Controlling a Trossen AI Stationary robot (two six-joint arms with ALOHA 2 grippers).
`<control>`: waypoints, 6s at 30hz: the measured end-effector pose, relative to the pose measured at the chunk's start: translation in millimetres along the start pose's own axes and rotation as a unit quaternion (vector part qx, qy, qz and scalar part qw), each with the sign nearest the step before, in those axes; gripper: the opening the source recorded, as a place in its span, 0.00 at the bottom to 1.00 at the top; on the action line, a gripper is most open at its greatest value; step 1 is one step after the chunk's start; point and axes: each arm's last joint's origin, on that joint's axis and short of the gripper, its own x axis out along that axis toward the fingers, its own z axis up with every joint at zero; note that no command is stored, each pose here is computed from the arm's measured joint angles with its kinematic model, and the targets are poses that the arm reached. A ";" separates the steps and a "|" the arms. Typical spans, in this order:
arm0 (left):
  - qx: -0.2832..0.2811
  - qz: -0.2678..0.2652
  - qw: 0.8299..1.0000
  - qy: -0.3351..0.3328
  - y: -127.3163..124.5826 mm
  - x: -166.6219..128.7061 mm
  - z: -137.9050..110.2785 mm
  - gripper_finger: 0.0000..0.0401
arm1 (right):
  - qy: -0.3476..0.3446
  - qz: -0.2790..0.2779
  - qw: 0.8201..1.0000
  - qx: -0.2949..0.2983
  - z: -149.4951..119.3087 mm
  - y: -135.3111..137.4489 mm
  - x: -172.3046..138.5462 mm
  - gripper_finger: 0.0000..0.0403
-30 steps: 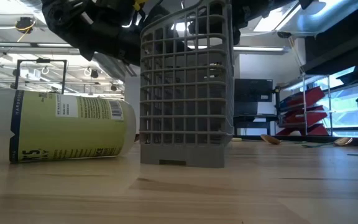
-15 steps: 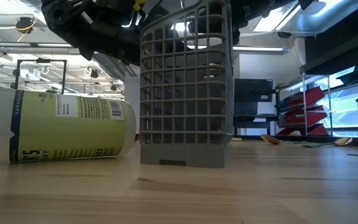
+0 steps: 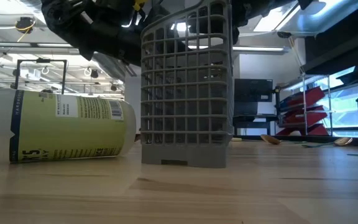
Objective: Sort silverware
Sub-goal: Put the fork into the silverware basket, then put the table knife into the silverware basket
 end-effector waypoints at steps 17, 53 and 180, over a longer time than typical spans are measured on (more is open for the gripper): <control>0.004 0.001 1.000 -0.001 0.6 0.9 1.9 0.89 | -0.004 0.009 1.000 -0.006 1.4 0.5 -0.6 0.30; 0.177 0.170 0.968 -0.058 58.7 17.6 75.0 0.89 | -0.105 0.032 0.986 -0.124 27.8 65.2 -85.1 0.30; 0.050 0.030 0.978 -0.202 -20.6 -118.5 -12.7 0.89 | 0.468 -0.110 0.859 0.174 -136.0 100.4 -154.6 0.12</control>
